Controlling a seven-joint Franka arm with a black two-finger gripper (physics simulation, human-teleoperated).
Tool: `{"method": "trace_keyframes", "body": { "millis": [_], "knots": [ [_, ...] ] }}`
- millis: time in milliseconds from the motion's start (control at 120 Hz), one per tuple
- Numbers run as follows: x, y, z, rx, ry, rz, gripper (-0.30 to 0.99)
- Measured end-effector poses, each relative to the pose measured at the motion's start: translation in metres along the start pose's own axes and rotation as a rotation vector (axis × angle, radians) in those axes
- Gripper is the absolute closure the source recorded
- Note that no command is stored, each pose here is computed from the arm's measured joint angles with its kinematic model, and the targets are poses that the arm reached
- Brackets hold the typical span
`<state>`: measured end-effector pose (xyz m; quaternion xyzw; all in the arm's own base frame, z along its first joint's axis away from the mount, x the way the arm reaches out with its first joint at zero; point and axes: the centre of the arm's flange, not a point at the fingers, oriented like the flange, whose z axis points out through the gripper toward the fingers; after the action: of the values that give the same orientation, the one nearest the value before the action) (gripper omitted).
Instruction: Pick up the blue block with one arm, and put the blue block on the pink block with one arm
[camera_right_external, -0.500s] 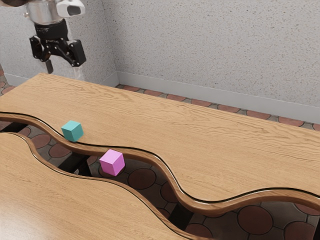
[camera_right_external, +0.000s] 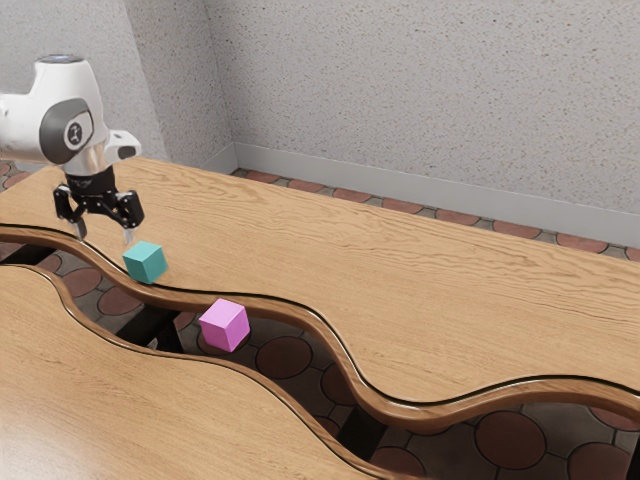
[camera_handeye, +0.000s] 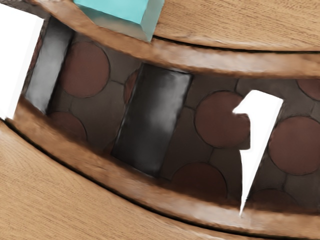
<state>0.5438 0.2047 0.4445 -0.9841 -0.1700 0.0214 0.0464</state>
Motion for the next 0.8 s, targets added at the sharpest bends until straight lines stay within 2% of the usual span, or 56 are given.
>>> {"method": "trace_keyframes", "body": {
  "millis": [125, 350, 592, 800],
  "knots": [
    [0.036, 0.01, 0.034, -0.023, 0.062, 0.062, 0.0],
    [0.065, -0.017, 0.071, -0.074, 0.149, 0.103, 0.0],
    [0.092, -0.048, 0.106, -0.075, 0.183, 0.175, 0.0],
    [0.115, -0.036, 0.13, -0.094, 0.199, 0.275, 0.0]
  ]
}}
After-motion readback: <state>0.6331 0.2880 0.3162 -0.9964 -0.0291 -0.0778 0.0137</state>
